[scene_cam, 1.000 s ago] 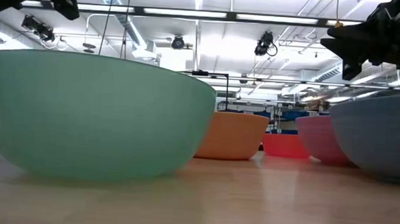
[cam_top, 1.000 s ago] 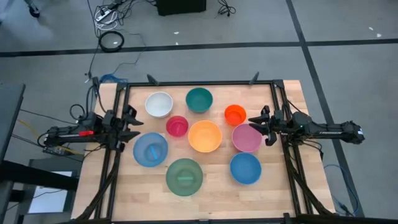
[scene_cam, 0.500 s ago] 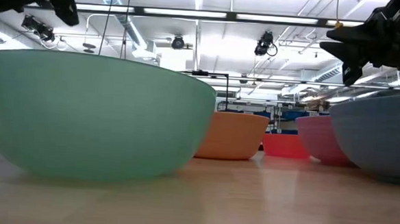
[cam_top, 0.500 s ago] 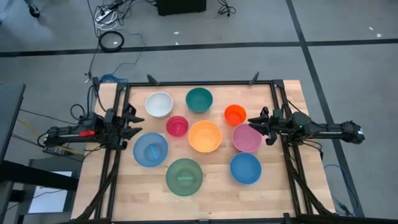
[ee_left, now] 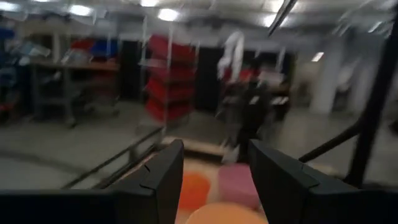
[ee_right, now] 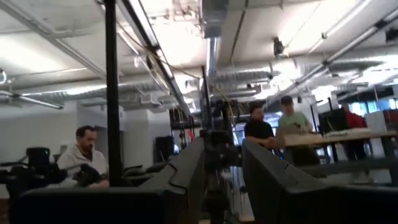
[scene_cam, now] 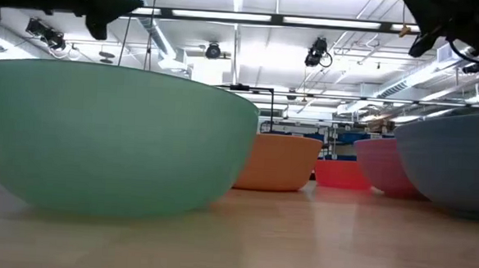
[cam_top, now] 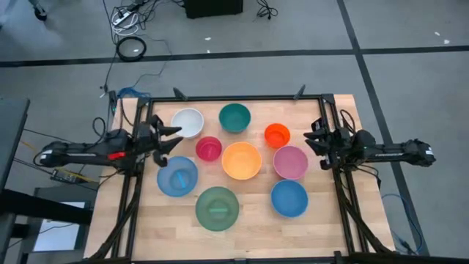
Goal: Nest bowls inside each other
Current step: Stack the light blue bowl on top of the the light green bowl
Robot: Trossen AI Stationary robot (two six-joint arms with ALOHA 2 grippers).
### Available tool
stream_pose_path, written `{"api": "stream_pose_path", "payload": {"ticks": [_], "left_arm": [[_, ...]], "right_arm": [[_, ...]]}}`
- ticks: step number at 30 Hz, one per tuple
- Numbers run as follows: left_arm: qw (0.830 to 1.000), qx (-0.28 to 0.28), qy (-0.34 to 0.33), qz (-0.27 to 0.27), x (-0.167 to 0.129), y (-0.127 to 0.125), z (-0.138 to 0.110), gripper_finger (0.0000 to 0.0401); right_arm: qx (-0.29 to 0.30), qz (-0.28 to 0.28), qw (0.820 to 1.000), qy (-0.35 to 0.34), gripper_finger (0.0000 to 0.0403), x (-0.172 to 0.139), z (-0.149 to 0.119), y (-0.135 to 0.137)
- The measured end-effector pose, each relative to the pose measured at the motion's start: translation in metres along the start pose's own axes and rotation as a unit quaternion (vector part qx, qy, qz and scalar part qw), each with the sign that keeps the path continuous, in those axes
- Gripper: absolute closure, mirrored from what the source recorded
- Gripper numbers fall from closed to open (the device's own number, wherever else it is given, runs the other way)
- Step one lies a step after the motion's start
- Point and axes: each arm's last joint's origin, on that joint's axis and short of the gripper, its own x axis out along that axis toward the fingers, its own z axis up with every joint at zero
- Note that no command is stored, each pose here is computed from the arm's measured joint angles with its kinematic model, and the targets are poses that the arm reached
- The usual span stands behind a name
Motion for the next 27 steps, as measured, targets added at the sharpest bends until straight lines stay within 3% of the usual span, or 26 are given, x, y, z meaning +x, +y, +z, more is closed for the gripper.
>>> {"api": "stream_pose_path", "payload": {"ticks": [4, 8, 15, 20, 27], "left_arm": [[0.996, 0.022, 0.086, 0.026, 0.022, -0.006, 0.01, 0.0213], [0.989, 0.036, 0.14, 0.032, 0.042, -0.012, 0.026, 0.0213], [0.966, 0.059, 0.25, 0.043, 0.06, -0.019, 0.045, 0.0209], [0.938, 0.045, 0.339, 0.056, 0.062, -0.019, 0.04, 0.0183], [0.903, 0.012, 0.426, 0.048, 0.064, -0.021, 0.021, 0.0126]], "right_arm": [[0.019, -0.038, 0.999, 0.034, 0.0306, 0.002, -0.009, -0.003], [0.036, -0.076, 0.99, 0.117, 0.0307, 0.015, -0.013, -0.006], [0.007, -0.097, 0.964, 0.248, 0.0299, 0.065, 0.01, -0.002], [0.0, -0.101, 0.944, 0.315, 0.0277, 0.099, 0.023, 0.0], [0.008, -0.098, 0.924, 0.369, 0.0219, 0.128, 0.017, 0.0]]}}
